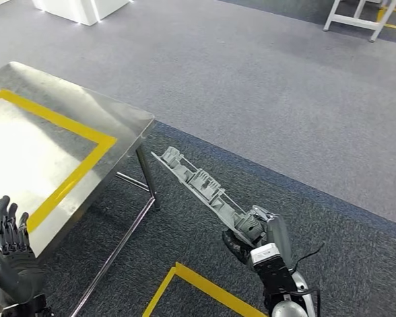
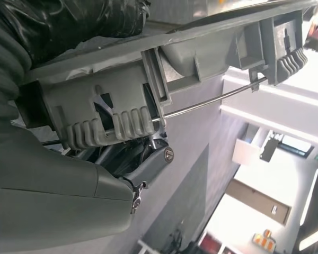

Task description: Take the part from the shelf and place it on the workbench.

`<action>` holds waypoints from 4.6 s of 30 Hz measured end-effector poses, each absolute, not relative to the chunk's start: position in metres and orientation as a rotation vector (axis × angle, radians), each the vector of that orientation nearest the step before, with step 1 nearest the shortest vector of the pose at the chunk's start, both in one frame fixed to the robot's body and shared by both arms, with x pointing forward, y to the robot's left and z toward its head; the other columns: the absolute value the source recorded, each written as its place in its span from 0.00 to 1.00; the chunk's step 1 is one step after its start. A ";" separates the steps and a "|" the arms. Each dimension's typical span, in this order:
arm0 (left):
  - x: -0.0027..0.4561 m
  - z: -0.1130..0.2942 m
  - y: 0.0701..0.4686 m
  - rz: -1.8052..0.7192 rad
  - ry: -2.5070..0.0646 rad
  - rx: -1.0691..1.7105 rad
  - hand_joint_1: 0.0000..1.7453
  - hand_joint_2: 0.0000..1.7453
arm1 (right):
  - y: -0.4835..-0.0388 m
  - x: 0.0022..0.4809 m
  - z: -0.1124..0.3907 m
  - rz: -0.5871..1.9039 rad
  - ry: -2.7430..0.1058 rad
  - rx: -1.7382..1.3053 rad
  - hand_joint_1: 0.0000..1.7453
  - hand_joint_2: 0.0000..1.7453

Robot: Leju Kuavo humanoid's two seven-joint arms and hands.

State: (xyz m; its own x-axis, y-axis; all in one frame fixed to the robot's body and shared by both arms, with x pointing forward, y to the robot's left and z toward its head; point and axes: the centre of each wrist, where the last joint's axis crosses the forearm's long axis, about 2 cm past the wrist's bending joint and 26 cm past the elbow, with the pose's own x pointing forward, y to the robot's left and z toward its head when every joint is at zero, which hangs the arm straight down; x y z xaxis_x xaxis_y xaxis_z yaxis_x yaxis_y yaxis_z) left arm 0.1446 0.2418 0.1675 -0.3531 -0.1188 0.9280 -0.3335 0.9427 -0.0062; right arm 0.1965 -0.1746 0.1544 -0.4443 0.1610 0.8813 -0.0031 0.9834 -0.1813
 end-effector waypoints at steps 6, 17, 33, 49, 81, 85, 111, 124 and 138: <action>0.145 0.169 0.238 0.214 -1.943 0.322 0.00 0.00 | -0.177 0.196 0.154 0.186 -2.041 -0.108 1.00 1.00; 0.146 0.169 0.237 0.199 -1.951 0.304 0.00 0.00 | -0.180 0.196 0.153 0.182 -2.043 -0.111 1.00 1.00; 0.146 0.170 0.234 0.197 -1.957 0.286 0.00 0.00 | -0.182 0.196 0.153 0.178 -2.048 -0.120 1.00 1.00; 0.147 0.170 0.233 0.198 -1.953 0.275 0.00 0.00 | -0.184 0.195 0.154 0.165 -2.049 -0.126 1.00 1.00; 0.150 0.175 0.226 0.152 -1.969 0.212 0.00 0.00 | -0.205 0.203 0.240 0.088 -2.446 -0.453 1.00 1.00; 0.150 0.175 0.225 0.142 -1.978 0.206 0.00 0.00 | -0.196 0.212 0.256 0.147 -2.477 -0.441 1.00 1.00; 0.159 0.183 0.219 0.054 -2.037 0.169 0.00 0.00 | -0.148 0.259 0.273 0.461 -2.413 -0.612 1.00 1.00; 0.160 0.184 0.218 0.054 -2.036 0.163 0.00 0.00 | -0.151 0.257 0.284 0.416 -2.474 -0.631 1.00 1.00; 0.161 0.185 0.217 0.049 -2.040 0.152 0.00 0.00 | -0.150 0.257 0.287 0.402 -2.488 -0.621 1.00 1.00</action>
State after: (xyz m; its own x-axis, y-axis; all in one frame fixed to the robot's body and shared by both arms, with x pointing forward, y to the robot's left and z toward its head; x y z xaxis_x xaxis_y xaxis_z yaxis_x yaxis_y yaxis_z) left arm 0.1615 0.2166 0.1849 -0.4500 -0.0868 0.8888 -0.1294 0.9911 0.0313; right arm 0.2572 -0.1504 0.2868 -0.7485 0.5056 0.4291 0.3450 0.8495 -0.3992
